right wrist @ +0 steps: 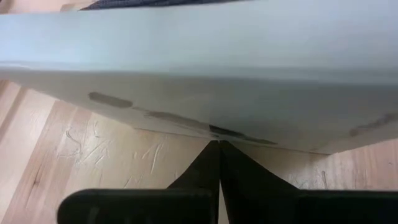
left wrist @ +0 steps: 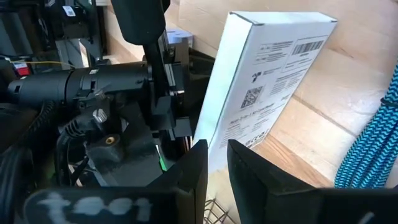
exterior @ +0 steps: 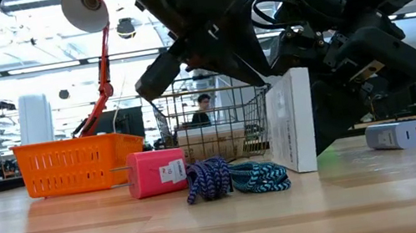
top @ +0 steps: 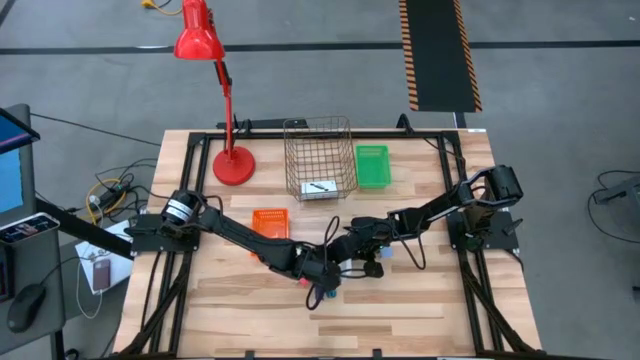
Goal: Pick and place items into bin
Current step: Put the card reader box into the wire basket
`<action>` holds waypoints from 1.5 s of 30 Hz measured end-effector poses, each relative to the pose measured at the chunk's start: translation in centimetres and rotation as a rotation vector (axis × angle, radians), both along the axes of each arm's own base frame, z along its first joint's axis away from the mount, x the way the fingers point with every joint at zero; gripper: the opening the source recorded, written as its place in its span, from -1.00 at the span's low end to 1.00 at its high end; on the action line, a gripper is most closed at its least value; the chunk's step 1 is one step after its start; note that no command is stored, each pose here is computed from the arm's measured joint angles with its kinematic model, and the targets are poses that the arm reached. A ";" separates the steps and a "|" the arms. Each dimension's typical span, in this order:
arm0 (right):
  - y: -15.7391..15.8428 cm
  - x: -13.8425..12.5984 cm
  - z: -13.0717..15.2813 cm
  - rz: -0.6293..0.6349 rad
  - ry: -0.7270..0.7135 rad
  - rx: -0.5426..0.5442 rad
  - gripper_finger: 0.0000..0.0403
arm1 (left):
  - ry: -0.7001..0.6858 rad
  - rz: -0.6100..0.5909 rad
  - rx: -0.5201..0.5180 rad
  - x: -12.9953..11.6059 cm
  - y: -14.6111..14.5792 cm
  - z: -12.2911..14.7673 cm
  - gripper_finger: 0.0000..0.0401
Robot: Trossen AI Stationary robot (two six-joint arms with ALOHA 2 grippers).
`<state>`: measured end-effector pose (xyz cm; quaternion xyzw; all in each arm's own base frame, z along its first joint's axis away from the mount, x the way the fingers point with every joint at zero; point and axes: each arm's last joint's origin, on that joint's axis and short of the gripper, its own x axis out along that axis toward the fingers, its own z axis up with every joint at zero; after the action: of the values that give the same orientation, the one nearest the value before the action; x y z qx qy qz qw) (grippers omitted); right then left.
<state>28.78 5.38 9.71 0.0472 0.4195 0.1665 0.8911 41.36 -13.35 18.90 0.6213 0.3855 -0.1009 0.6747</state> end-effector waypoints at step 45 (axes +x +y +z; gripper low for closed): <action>0.0 0.0 0.0 0.000 0.001 0.000 -1.00 | 0.044 -0.206 0.146 0.4 -0.3 0.3 -0.32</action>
<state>28.77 5.38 9.70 0.0474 0.4197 0.1664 0.8910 41.75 -13.61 19.22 0.7027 0.3405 -0.1550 0.6052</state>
